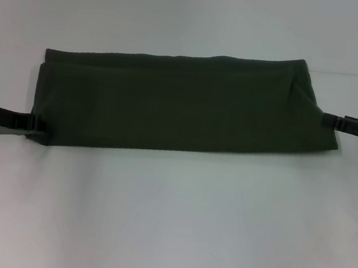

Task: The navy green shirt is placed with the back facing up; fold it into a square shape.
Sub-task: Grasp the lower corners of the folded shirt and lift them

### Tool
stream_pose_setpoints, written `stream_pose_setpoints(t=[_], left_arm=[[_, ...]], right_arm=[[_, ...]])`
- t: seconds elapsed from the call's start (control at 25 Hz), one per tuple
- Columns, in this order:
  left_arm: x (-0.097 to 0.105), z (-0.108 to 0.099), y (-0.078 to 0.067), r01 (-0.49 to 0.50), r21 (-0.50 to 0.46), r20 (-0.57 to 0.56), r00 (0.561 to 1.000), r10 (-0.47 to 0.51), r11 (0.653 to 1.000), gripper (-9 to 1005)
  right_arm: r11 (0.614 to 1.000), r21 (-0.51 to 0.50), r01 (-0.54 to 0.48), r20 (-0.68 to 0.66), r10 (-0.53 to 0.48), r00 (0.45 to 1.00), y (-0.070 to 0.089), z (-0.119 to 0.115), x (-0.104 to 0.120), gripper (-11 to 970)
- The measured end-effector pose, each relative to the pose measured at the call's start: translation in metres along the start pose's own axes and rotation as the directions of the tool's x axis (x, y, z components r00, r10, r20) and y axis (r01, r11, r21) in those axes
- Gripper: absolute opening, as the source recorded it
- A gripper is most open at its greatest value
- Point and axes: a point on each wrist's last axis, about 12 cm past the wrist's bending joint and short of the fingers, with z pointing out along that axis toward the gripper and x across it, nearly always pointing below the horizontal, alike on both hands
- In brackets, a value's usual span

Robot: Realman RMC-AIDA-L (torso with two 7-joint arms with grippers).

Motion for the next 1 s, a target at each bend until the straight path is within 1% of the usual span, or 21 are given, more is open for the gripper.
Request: stream_pose_setpoints(t=[0.12,0.36,0.56,0.88,1.0], left_arm=[[-0.0002,0.0001,-0.0004,-0.002,0.0,-0.001,1.0,0.002,1.0,189],[-0.001,0.0009,0.0,-0.012,-0.008,0.009,1.0,0.012,1.0,263],[-0.0005,0.0007,0.001,-0.008,-0.011,0.011,1.0,0.008,1.0,151],[0.0002,0.0007,0.0009,-0.016,-0.01,0.008,1.0,0.016,1.0,13],[-0.0003,0.0014,-0.0003,-0.029,-0.008,0.009,1.0,0.03,1.0,13]], right_arm=[[1.0,0.0,-0.001,0.001,0.001,1.0,0.0002,0.0003,-0.0002,835],[1.0,-0.001,-0.001,0.001,0.001,1.0,0.0004,0.0005,-0.0003,834],[1.0,0.0,0.0,0.001,0.0,1.0,0.0003,0.0007,0.0,834],[1.0,0.002,-0.008,0.003,0.008,1.0,0.0002,0.0002,-0.0016,835],[0.999,0.007,-0.034,-0.003,0.034,0.999,-0.0006,-0.0008,-0.0067,833]])
